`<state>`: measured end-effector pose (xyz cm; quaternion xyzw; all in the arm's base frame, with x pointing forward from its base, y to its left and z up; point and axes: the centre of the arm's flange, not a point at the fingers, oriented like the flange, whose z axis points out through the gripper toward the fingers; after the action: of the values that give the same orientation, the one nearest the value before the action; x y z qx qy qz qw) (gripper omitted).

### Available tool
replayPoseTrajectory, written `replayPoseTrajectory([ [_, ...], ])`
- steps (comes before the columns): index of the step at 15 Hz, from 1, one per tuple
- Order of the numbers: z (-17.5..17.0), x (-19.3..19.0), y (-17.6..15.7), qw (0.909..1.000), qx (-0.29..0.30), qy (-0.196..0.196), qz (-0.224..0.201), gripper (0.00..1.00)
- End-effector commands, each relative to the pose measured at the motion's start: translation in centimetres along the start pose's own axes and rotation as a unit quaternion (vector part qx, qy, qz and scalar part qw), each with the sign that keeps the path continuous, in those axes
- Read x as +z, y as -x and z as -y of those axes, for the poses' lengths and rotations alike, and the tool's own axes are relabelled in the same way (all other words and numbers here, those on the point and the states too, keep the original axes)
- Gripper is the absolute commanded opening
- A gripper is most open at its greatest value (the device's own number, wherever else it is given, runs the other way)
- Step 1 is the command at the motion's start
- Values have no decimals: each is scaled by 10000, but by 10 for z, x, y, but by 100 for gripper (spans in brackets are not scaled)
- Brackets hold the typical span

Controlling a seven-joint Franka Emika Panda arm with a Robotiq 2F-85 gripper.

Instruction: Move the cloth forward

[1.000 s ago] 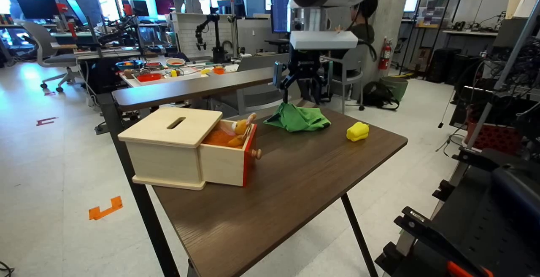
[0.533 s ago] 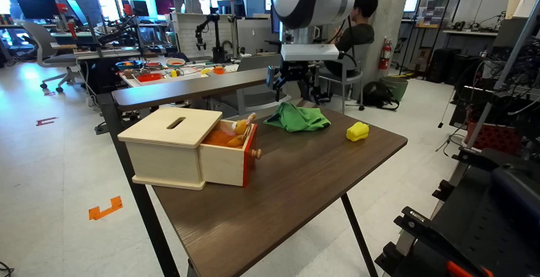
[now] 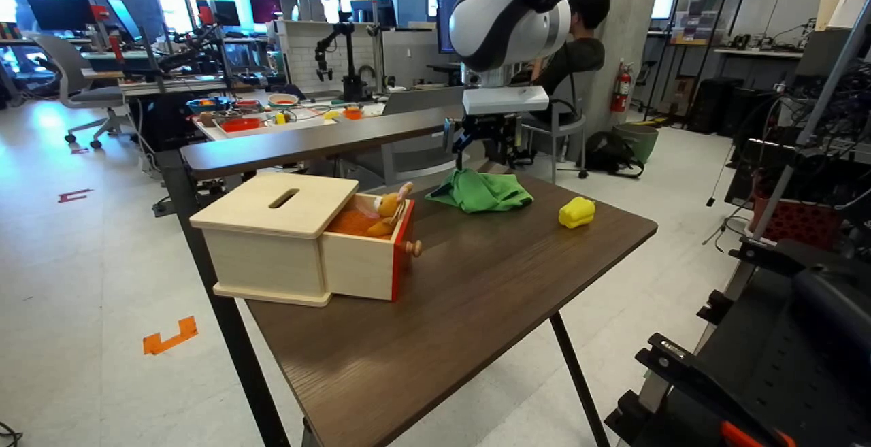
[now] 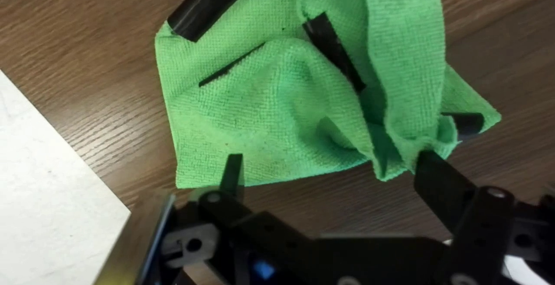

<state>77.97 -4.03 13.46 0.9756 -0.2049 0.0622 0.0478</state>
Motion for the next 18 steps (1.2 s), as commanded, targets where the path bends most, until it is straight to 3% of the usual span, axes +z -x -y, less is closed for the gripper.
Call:
replayPoseTrajectory([
  [1, -4, 19, -21, 9999, 54, -18, 139, 100],
  [9, 1, 57, 1, 9990, -26, -75, 442, 100],
  [18, 10, 45, 49, 9974, -127, -268, 656, 100],
])
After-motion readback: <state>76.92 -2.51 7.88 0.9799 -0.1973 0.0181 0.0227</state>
